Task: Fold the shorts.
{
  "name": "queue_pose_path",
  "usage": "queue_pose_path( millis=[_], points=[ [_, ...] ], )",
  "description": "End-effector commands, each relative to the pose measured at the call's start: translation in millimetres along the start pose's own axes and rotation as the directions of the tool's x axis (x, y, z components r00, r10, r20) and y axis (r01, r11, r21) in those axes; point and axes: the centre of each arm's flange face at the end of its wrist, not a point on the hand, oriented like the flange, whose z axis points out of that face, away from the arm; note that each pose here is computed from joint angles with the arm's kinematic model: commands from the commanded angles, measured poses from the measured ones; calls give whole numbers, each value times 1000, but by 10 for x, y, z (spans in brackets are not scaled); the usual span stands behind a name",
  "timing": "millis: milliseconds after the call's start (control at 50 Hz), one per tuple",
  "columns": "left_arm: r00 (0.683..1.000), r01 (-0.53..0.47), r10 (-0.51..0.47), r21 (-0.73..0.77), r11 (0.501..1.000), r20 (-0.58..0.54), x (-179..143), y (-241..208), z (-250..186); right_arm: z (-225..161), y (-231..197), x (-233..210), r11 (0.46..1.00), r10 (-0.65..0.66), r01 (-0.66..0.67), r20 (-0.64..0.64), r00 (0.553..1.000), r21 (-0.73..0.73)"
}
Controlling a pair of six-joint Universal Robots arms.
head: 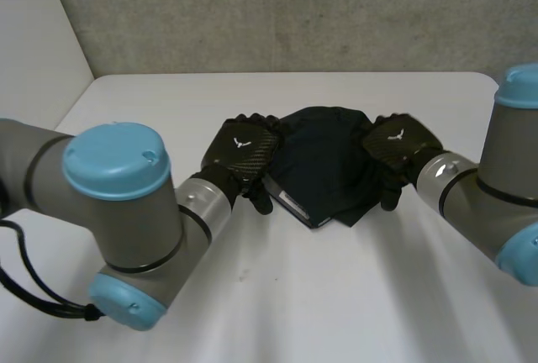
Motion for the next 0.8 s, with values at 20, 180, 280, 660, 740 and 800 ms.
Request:
queue_pose_path(
  millis=[20, 180, 280, 660, 740, 800],
  points=[
    [993, -12, 13, -9, 1000, 116, -207, -29, 26, 152, 236, -362, 995, 95, -97, 175, 980, 0],
    [976, 6, 2, -33, 999, 218, -577, -47, -133, 496, 366, -712, 994, 79, -91, 176, 981, 62],
    [975, 10, -1, -40, 999, 224, -599, -55, -272, 671, 528, -755, 997, 76, -78, 118, 990, 16],
    [943, 23, -14, -23, 999, 334, -948, -134, -608, 440, -457, -441, 938, 50, -51, 10, 999, 343],
    [931, 23, -19, -7, 1000, 364, -1040, -179, -657, 216, -894, -408, 890, 47, -41, -4, 999, 454],
    [921, 20, -22, 9, 1000, 388, -1116, -230, -694, 92, -1134, -405, 855, 46, -36, -6, 999, 518]
  ],
)
